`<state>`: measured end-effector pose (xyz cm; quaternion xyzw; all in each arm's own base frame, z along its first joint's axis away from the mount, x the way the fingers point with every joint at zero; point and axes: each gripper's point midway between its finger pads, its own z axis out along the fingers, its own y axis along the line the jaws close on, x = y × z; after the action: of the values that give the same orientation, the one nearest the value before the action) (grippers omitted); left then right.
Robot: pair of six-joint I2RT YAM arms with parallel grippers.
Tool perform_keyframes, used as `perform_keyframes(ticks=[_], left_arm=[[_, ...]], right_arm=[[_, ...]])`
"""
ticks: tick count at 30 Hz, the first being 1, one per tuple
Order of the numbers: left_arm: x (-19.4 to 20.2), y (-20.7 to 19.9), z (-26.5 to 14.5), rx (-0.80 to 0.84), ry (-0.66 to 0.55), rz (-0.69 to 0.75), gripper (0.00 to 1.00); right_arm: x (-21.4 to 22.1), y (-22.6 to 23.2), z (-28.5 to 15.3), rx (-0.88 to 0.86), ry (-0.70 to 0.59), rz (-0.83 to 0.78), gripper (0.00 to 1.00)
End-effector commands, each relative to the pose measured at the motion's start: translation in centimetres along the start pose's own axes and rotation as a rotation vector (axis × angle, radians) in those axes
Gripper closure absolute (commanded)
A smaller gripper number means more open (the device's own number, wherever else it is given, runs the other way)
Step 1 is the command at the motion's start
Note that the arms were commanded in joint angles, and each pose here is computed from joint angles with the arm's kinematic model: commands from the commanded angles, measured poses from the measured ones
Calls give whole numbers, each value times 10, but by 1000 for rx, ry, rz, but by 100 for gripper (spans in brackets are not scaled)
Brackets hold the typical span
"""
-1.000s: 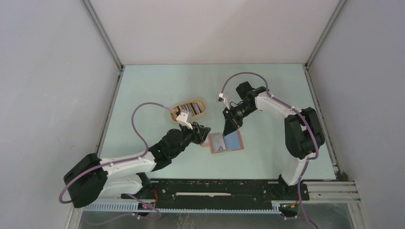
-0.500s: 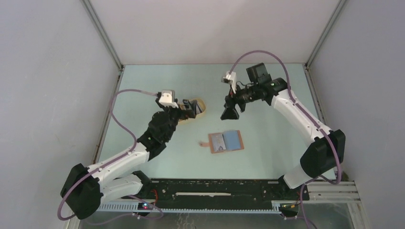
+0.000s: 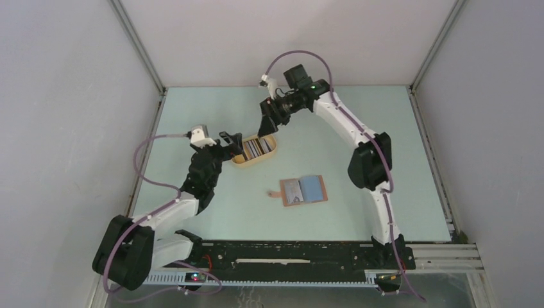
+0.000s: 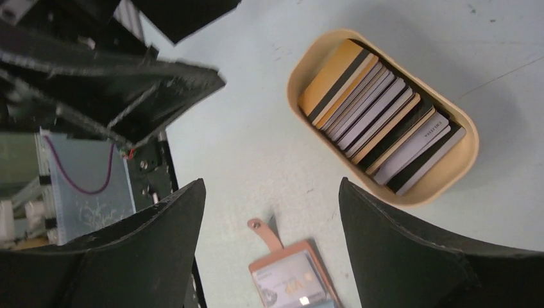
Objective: Put the credit cards into the card holder
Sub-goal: Pick up the credit card from the storage box.
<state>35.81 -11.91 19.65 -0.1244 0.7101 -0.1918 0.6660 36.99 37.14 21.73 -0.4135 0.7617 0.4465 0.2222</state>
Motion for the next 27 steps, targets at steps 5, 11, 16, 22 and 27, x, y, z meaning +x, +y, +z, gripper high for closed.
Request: perform_keyframes(ticks=[5,11,16,22,27], left_arm=[[-4,-5,-5,111,-78,-228,1],[-4,-1,-6,93,-84,-240,0],[-4,1,-6,85,-87,-245,0],[-4,2,-8,80,-92,-249,0],[-4,2,-8,83,-91,-249,0]], right_arm=[[4,-51,62,112,20,205,16],[21,-75,86,171,46,289,17],[30,-88,97,214,54,325,17],[36,-93,108,245,61,361,16],[41,-96,115,282,63,396,14]])
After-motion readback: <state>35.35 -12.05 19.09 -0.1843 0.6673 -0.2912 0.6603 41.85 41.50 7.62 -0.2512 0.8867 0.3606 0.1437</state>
